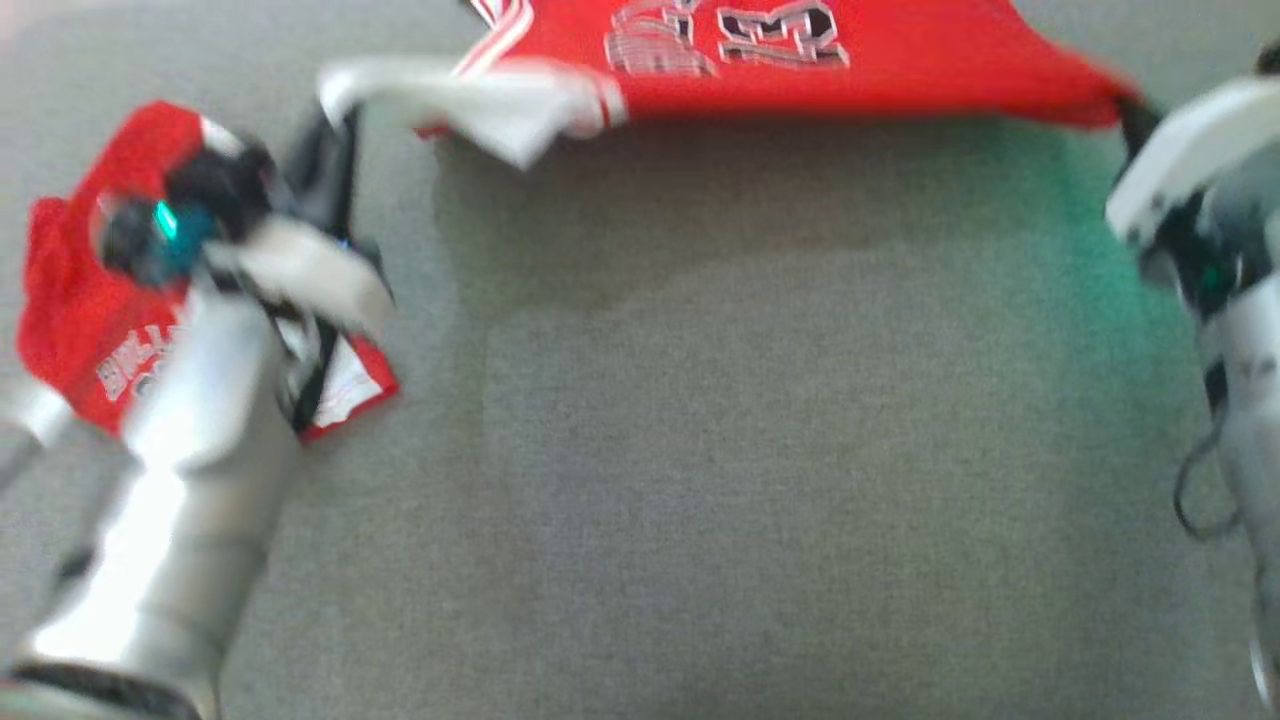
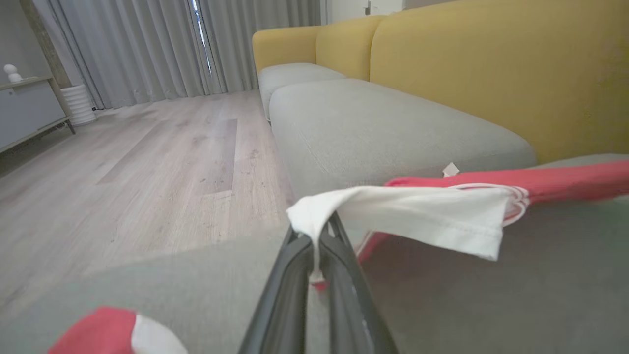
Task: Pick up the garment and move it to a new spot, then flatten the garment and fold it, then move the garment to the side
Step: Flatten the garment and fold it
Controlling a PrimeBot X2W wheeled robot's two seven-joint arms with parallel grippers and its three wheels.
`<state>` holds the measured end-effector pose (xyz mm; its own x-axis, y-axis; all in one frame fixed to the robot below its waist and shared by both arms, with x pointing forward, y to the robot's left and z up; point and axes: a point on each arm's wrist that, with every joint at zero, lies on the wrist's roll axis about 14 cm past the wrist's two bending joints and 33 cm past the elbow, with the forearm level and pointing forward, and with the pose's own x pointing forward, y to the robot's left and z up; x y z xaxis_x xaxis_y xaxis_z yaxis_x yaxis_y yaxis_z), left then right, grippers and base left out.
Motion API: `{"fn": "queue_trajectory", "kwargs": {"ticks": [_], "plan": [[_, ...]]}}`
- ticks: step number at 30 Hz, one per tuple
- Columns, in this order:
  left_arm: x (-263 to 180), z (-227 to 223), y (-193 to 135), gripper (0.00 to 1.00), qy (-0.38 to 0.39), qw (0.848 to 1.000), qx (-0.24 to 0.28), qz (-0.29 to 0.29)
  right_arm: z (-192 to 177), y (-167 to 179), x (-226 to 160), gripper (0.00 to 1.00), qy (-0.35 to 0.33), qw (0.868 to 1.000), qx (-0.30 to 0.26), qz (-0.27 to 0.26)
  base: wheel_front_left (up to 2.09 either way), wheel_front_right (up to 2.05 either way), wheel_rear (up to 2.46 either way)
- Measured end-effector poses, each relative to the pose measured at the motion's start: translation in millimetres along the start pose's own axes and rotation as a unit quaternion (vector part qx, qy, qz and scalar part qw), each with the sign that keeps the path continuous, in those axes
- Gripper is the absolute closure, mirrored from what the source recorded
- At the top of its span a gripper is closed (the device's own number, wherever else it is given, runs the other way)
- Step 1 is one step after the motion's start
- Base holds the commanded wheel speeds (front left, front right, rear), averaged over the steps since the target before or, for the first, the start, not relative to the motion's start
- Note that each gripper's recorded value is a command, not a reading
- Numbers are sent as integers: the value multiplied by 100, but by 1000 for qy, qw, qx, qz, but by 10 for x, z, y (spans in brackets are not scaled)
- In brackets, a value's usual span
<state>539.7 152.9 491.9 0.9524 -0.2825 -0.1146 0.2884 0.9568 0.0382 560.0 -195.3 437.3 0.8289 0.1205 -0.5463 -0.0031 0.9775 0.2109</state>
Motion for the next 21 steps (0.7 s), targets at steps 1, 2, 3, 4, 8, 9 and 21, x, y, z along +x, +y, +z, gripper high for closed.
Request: {"fn": "queue_trajectory", "kwargs": {"ticks": [1,2,3,4,8,9,21], "plan": [[-90,-72,-49,100,7,1000,0,-5,-80,-11,-51,100,13,1000,-5,2,0,0,0],[-178,-141,-99,100,15,1000,0,-10,-161,-24,-105,100,27,1000,-10,3,0,0,0],[-268,-203,-137,100,20,1000,-5,-11,-241,-28,-161,100,41,999,-14,6,0,0,0],[-355,-254,-172,100,24,1000,-11,-13,-316,-38,-221,100,54,998,-22,9,0,0,0],[-623,-338,-279,100,33,999,-23,-22,-490,-79,-457,100,87,995,-33,20,0,0,0],[-671,-327,-305,100,33,999,-24,-26,-518,-99,-515,100,94,995,-36,22,0,0,0],[-1236,-350,-704,100,47,997,-21,-62,-997,-295,-1085,100,163,985,-45,32,0,0,0]]}}
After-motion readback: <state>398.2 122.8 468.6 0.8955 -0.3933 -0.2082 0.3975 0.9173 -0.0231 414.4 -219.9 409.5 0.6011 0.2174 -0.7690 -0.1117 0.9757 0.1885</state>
